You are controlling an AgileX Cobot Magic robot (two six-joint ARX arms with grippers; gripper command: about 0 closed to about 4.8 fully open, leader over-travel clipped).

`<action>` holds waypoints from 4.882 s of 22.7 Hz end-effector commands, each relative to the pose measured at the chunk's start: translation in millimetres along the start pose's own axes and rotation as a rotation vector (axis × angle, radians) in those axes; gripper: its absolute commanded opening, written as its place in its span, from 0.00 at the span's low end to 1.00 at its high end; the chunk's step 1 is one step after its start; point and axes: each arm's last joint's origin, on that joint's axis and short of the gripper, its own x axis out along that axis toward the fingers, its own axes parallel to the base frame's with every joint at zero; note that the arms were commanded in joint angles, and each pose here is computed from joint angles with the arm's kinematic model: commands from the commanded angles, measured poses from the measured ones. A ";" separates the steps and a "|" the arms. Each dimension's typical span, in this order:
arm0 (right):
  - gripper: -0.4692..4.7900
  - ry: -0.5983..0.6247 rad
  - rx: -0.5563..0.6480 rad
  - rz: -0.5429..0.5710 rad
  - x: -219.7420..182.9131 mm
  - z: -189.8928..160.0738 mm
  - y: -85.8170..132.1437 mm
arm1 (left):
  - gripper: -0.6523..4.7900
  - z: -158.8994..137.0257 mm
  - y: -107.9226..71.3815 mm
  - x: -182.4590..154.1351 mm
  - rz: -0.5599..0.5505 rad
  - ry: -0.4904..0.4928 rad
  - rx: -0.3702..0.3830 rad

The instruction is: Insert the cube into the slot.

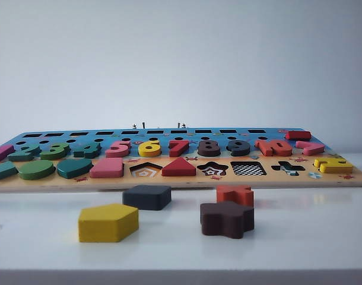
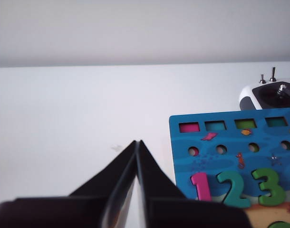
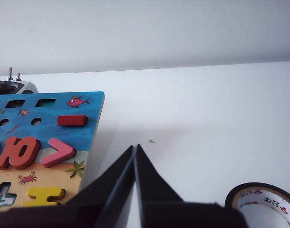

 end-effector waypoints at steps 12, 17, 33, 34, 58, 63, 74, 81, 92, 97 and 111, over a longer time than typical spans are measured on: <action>0.08 -0.006 0.050 0.008 -0.2 0.6 0.4 | 0.15 41.3 -16.7 -1.3 -0.277 0.285 0.023; 0.08 0.006 0.056 0.017 -0.2 -0.6 0.7 | 0.15 50.0 -22.0 -1.0 -0.363 0.344 0.023; 0.08 -0.030 0.170 0.119 -7.5 23.9 8.1 | 0.15 81.6 -42.6 -0.7 -0.718 0.566 -0.034; 0.08 -0.041 0.178 0.132 -8.9 28.2 9.2 | 0.15 82.7 -43.3 0.1 -0.728 0.573 -0.041; 0.13 0.414 -0.210 0.679 17.7 128.1 79.5 | 0.15 87.2 -46.9 4.0 -0.806 0.743 -0.106; 0.22 0.511 -0.293 0.853 31.1 142.2 98.0 | 0.15 87.3 -47.1 4.0 -0.811 0.743 -0.110; 0.93 0.671 -0.415 1.068 49.8 135.0 146.0 | 0.15 90.5 -47.7 6.5 -0.813 0.701 -0.111; 0.88 0.736 -0.541 1.022 67.1 104.5 178.2 | 0.15 90.5 -47.6 6.5 -0.811 0.701 -0.110; 0.80 0.760 -0.605 1.061 82.8 72.4 207.3 | 0.15 90.5 -47.6 6.5 -0.811 0.700 -0.109; 0.80 0.788 -0.643 1.090 85.2 58.0 216.5 | 0.15 90.6 -47.6 6.5 -0.812 0.699 -0.109; 0.78 0.807 -0.696 1.063 95.9 36.1 226.1 | 0.15 92.6 -48.1 8.0 -0.816 0.669 -0.101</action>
